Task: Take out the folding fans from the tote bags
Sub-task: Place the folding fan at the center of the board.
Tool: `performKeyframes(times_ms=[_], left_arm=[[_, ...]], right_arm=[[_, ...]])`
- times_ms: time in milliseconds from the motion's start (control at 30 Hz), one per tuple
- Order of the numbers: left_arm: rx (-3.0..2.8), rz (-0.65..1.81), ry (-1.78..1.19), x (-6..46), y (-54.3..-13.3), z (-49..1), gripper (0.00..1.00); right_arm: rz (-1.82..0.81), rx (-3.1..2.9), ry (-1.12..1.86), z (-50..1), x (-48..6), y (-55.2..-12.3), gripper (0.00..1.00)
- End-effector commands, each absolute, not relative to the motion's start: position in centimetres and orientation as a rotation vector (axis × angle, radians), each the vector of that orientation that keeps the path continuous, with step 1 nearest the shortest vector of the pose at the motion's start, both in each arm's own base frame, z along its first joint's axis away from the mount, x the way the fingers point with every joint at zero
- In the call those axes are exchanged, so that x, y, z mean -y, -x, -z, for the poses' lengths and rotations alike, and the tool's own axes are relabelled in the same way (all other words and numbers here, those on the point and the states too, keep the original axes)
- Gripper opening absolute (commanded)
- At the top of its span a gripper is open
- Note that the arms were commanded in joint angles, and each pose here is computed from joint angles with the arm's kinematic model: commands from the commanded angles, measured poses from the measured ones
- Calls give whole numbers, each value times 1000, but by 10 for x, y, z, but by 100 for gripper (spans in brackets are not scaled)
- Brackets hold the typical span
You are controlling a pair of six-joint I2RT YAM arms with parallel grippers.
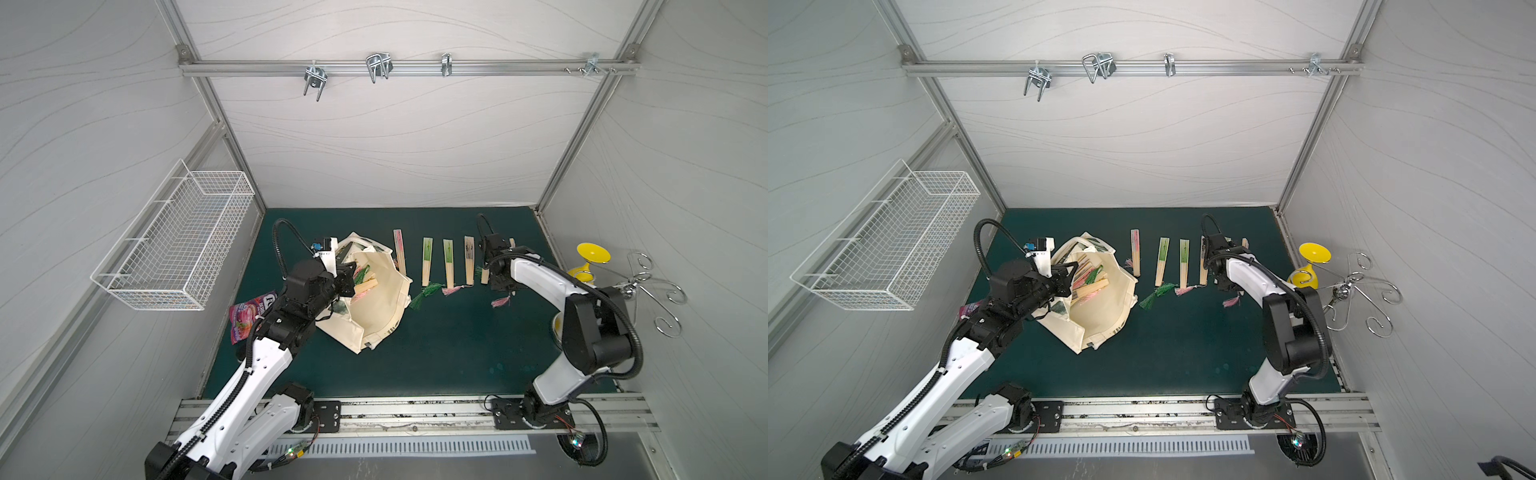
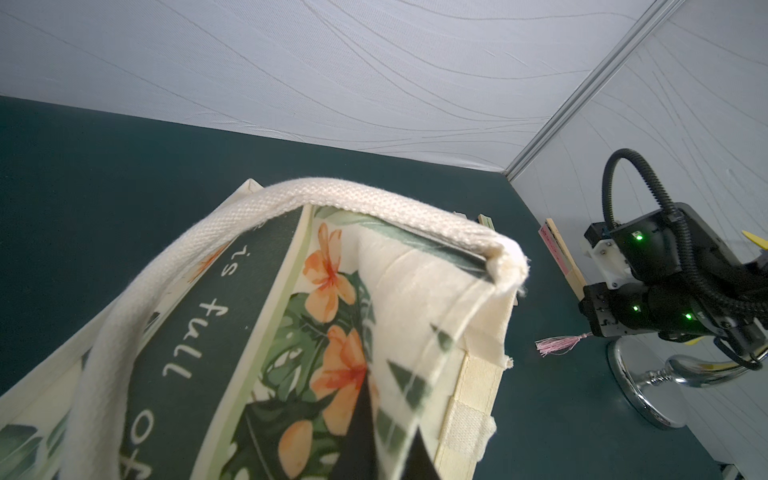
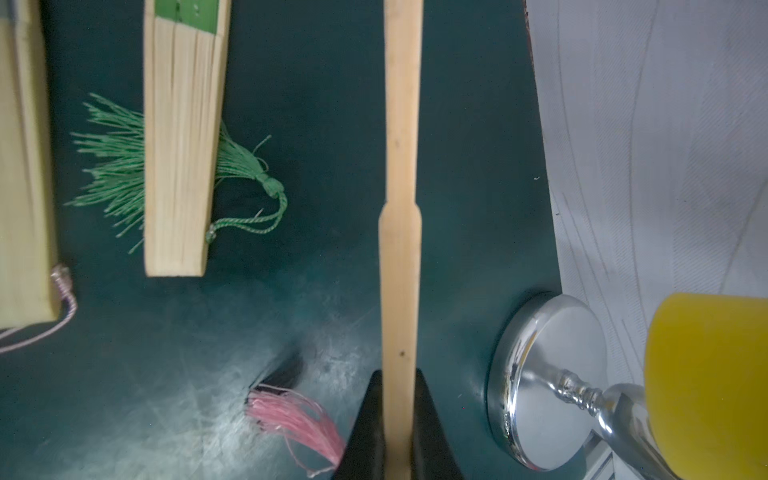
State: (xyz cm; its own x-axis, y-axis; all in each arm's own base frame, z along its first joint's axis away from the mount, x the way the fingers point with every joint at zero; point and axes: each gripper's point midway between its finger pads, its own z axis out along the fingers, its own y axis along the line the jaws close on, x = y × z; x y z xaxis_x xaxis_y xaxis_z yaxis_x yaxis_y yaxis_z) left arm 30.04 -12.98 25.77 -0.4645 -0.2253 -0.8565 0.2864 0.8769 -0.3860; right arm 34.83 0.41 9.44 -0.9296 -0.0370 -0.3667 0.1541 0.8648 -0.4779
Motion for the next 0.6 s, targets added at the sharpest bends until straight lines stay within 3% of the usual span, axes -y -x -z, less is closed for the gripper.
performKeyframes(times_ms=[0,567], left_arm=[[-1822,630,-62,132,-302,-297,0],[-1831,648,-68,136,-306,-296,0]], right_arm=[[802,-2633,-96,-97,9,-365,0],[990,-2722,-27,-44,42,-408,0]])
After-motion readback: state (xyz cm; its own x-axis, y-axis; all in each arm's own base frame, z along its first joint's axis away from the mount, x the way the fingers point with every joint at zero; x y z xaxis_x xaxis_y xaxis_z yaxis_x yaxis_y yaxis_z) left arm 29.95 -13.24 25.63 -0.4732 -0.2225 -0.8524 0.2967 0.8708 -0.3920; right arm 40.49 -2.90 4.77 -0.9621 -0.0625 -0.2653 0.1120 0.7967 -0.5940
